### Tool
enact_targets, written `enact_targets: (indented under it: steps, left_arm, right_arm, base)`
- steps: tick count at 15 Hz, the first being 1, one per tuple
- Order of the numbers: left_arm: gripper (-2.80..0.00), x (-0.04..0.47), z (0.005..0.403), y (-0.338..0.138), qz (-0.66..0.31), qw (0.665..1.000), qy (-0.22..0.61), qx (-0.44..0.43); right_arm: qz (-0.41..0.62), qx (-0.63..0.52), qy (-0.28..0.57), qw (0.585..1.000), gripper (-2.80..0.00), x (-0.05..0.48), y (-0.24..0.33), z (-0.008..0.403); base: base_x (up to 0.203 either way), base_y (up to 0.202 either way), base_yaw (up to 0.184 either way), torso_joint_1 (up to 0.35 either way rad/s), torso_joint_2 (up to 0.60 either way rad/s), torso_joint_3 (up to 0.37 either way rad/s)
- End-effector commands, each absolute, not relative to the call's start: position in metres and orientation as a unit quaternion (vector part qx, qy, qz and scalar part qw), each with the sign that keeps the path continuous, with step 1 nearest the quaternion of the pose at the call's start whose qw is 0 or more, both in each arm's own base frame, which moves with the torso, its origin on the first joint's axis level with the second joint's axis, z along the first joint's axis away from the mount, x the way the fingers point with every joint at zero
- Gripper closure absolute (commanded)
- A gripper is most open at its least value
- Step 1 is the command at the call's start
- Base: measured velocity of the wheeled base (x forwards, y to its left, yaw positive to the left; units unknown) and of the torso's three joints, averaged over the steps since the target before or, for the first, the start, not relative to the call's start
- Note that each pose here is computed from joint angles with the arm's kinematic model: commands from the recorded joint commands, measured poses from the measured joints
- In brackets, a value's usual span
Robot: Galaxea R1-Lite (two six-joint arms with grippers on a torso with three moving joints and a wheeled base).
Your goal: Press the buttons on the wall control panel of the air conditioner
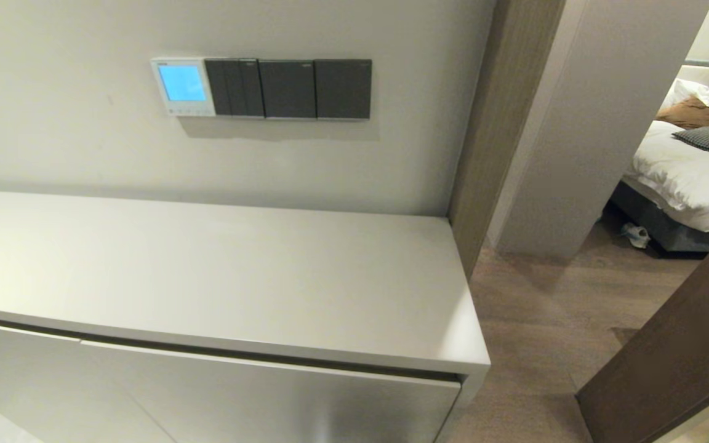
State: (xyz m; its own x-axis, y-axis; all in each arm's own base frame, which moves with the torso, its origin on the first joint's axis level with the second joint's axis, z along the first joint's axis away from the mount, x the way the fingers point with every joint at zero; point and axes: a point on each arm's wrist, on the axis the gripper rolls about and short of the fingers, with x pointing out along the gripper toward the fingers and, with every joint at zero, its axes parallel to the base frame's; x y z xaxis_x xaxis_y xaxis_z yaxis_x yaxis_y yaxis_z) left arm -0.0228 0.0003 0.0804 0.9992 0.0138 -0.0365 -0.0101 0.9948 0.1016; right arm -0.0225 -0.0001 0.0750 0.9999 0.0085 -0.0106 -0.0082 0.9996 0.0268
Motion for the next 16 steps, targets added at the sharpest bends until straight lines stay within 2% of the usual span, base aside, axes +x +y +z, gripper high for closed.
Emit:
enact_targets:
  steps: [1, 16]
  left_arm:
    - [0.0, -0.025, 0.0807, 0.0002, 0.005, 0.999, 0.01, 0.053]
    - [0.0, -0.0234, 0.0743, -0.0002, -0.006, 0.999, 0.012, 0.048]
  right_arm:
    - [0.005, 0.013, 0.007, 1.0, 0.0, -0.0222, -0.0001, 0.0746]
    - [0.005, 0.014, 0.006, 1.0, 0.0, -0.0223, -0.0001, 0.0745]
  base:
    - [0.0, 0.0, 0.0, 0.0, 0.0, 0.0]
    - [0.0, 0.0, 0.0, 0.0, 0.0, 0.0]
